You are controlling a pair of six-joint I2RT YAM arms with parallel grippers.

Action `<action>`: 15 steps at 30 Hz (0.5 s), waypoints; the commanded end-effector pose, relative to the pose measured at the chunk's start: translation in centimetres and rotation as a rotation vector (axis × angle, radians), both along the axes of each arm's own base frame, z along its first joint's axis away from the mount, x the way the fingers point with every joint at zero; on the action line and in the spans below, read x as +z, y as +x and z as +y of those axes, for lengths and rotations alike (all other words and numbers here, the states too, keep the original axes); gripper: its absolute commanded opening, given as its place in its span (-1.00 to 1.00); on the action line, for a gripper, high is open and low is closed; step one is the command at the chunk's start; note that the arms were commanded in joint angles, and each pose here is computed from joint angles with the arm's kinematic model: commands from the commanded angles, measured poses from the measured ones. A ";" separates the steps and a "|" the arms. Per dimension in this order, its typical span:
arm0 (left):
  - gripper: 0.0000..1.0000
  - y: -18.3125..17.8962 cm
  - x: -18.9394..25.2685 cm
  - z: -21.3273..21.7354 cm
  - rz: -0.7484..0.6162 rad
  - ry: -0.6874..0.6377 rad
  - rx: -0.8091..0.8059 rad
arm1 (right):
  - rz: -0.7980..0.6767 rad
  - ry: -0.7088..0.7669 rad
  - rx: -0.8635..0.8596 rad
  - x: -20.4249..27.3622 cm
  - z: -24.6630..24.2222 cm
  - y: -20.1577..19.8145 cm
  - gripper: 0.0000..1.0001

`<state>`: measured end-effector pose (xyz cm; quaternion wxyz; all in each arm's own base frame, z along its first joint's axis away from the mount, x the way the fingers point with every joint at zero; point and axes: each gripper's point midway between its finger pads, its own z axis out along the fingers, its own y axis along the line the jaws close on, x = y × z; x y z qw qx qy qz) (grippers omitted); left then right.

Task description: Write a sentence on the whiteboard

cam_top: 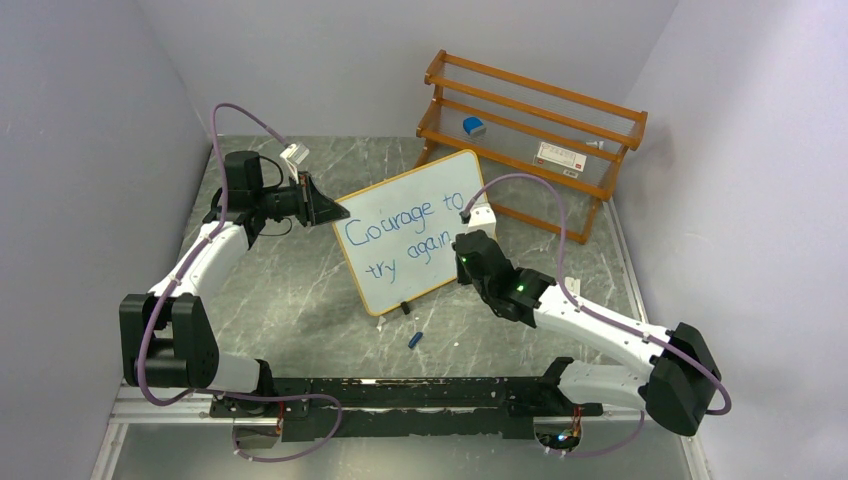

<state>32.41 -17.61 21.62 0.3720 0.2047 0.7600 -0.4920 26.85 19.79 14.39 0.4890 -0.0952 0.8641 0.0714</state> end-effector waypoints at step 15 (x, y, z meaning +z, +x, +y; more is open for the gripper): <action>-0.90 0.5 -3.4 0.3 0.057 0.098 0.051 | -0.020 0.005 -0.055 -0.1 -1.8 -0.1 -1.00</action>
